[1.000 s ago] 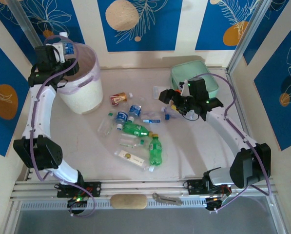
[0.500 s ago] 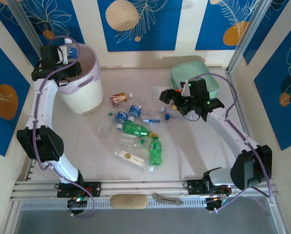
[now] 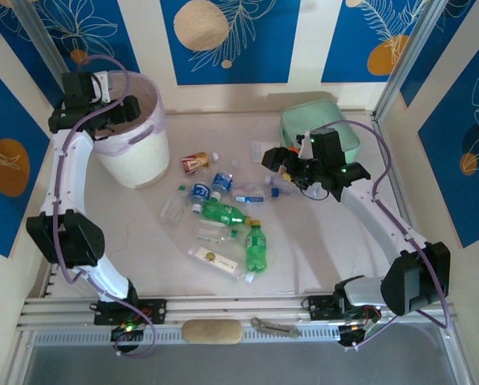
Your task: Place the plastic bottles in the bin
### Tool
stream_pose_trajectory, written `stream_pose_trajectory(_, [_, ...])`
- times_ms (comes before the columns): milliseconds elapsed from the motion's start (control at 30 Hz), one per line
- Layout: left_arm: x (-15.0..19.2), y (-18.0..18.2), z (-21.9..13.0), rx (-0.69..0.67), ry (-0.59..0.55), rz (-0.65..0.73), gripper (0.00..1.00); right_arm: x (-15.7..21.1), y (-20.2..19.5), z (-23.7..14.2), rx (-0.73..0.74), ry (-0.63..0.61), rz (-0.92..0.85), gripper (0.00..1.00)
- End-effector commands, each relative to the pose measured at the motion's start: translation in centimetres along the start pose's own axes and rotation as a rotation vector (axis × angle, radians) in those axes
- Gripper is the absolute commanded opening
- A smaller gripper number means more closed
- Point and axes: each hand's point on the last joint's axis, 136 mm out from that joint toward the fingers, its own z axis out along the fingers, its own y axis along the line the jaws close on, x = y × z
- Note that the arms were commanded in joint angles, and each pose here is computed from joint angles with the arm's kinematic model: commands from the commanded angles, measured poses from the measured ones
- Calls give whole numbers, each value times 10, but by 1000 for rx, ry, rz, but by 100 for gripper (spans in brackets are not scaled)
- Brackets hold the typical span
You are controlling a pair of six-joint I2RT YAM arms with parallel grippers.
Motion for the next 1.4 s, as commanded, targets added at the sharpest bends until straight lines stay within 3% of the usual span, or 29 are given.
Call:
stream_pose_trajectory(0, [-23,-22,-39,98,-85,-26,95,-1,6,-1,-4,-3,-12,99])
stream_pose_trajectory(67, [-24,-35,-51,158,-105,-44,100,0,7,2,-5,5,-13,99])
stream_pose_trajectory(233, [-12,-71,-74,283,-130,-46,100,10,7,13,11,51,-20,99])
stream_pose_trajectory(533, [71,-141,-84,457,-68,-29,100,63,-18,35,113,226,5,99])
stream_pose_trajectory(800, [153,-183,-59,619,-5,-151,100,126,-48,43,244,353,49,99])
stream_pose_trajectory(933, [184,-197,-40,620,69,-150,100,153,-60,41,309,389,53,99])
stream_pose_trajectory(1133, [211,-217,-23,639,121,-145,100,176,-80,35,400,398,50,100])
stream_pose_trajectory(1367, [225,-225,-8,655,157,-175,100,196,-87,47,407,440,56,92])
